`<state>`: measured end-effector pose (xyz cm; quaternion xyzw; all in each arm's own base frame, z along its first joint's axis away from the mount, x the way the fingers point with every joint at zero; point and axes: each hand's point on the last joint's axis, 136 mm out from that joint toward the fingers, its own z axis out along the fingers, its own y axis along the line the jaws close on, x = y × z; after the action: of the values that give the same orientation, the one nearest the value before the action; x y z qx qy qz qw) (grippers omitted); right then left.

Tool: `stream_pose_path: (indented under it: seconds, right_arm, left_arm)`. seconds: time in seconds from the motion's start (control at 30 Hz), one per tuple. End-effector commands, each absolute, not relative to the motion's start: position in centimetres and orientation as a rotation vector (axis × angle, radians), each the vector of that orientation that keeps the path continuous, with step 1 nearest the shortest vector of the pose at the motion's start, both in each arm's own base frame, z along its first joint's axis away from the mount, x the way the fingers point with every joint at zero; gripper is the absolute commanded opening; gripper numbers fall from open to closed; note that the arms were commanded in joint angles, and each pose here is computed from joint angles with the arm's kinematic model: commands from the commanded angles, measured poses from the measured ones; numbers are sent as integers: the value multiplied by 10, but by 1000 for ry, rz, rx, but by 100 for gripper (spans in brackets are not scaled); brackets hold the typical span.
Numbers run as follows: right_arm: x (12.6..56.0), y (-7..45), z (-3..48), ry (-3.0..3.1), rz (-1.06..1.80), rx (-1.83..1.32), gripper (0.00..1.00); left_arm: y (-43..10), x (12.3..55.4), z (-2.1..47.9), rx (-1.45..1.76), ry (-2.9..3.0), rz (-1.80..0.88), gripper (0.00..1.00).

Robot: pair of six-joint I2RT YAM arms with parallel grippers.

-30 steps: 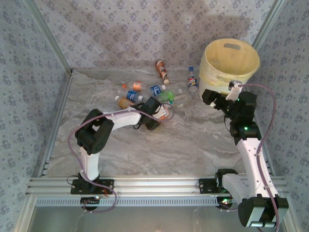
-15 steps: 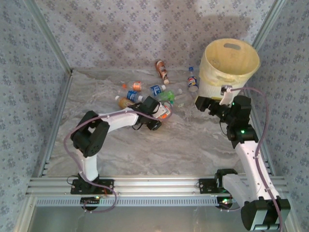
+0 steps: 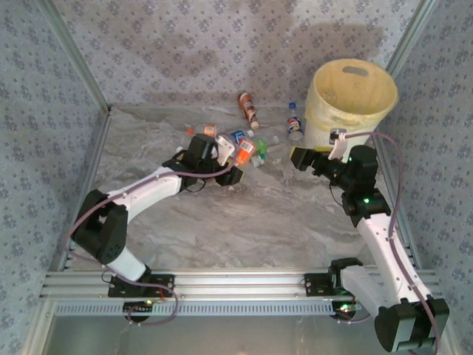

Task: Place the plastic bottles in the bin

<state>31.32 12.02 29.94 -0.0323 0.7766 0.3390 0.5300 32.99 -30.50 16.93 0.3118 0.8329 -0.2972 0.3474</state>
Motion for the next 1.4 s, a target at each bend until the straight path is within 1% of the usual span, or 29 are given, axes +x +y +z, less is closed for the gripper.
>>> stream_pose_path:
  seconds: [0.0,0.27,0.43,0.77,1.03,1.07,1.13,1.17,1.37]
  right_arm:
    - [311,137,316,1815,870,-146,100]
    - [303,193,338,1724,1057,-371,100]
    - [299,218,361,1628,1208,-440,100]
    - [318,238,371,1630,1269,-430,100]
    - [316,260,377,1611,1354,-493,100]
    - [318,261,376,1605,1352,-493,98]
    - [318,263,378,1599,1389,-476,86]
    - [318,264,378,1598,1404,-471,82]
    - [321,266,370,1637,1418,-450,65]
  left_arm:
    - [-316,316,225,780,1996,-1042,45]
    - [-326,288,280,825,1816,-1318,45]
    - [-332,276,302,860,1735,-1436,45]
    - [-343,265,317,893,1655,-1531,45]
    - [-357,263,316,920,1657,-1547,45]
    - [-359,263,315,925,1657,-1549,45]
    - [-360,264,313,926,1661,-1549,45]
    - [-360,264,312,922,1667,-1550,45]
    - [-359,266,309,905,1681,-1534,48]
